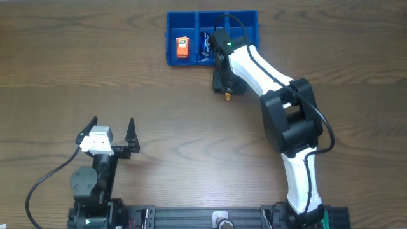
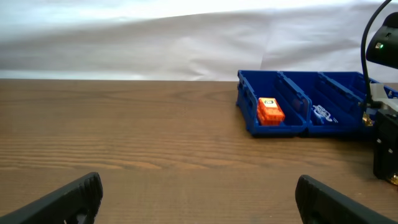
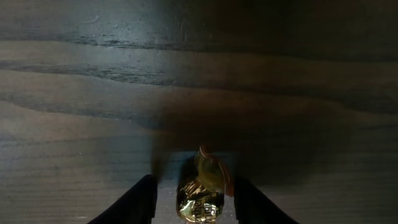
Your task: Sort Candies Into Trays
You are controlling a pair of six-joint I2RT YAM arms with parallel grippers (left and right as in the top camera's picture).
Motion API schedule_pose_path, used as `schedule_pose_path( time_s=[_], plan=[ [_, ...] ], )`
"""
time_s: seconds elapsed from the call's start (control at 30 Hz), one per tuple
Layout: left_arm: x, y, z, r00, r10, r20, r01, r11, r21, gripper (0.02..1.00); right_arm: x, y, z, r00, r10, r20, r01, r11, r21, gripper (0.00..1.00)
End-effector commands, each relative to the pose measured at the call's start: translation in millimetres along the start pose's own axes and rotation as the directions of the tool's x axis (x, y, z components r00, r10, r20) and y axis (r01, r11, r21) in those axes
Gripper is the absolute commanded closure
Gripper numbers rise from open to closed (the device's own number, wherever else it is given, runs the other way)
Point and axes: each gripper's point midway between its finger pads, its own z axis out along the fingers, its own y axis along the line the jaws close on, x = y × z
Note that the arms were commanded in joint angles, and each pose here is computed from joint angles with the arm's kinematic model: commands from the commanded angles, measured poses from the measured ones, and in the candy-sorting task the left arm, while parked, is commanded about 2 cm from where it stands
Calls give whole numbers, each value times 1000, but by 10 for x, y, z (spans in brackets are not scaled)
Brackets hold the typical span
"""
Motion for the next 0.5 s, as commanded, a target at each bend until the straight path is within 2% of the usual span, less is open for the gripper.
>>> schedule_pose_path(
  time_s=[0.03, 0.23, 0.5],
  plan=[
    [166, -34, 10, 999, 11, -48, -10, 1000, 21, 20, -3, -38, 54, 1000, 5, -8, -5, 1000, 7, 623],
    [165, -33, 10, 999, 11, -48, -10, 1000, 20, 20, 8, -44, 94, 1000, 6, -17, -5, 1000, 11, 715],
    [165, -33, 10, 999, 11, -48, -10, 1000, 20, 20, 23, -53, 94, 1000, 6, -23, -5, 1000, 15, 776]
  ],
)
